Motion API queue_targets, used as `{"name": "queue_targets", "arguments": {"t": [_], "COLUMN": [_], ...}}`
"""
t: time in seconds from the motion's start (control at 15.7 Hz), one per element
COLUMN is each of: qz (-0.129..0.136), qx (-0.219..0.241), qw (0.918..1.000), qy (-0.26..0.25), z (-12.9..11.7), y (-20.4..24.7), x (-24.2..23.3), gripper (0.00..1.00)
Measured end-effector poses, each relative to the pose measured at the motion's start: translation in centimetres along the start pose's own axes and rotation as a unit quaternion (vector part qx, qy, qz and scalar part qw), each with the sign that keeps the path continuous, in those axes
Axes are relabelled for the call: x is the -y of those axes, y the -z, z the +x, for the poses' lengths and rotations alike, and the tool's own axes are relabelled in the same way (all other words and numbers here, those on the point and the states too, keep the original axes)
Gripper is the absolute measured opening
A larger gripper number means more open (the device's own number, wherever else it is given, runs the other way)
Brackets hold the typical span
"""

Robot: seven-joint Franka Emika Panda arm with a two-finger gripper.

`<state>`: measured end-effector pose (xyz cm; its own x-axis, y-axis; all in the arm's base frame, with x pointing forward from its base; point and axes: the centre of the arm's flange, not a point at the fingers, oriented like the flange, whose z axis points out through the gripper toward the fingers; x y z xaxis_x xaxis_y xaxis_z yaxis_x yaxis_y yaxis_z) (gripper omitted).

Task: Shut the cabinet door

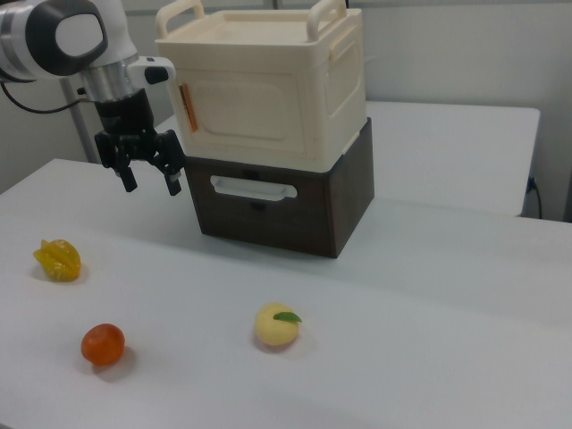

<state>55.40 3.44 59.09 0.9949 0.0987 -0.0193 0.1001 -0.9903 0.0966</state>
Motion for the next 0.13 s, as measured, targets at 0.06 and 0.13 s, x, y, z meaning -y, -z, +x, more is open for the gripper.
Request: {"name": "queue_targets", "arguments": {"t": [0.06,0.13], "qz": [0.0,0.0], "qx": [0.004,0.005], "qw": [1.0,1.0], "qy": [0.0,0.0], "z": [-0.22,-0.41], "y": [0.11,0.3], "x": [-0.02,-0.04], "gripper": [1.0,1.0]}}
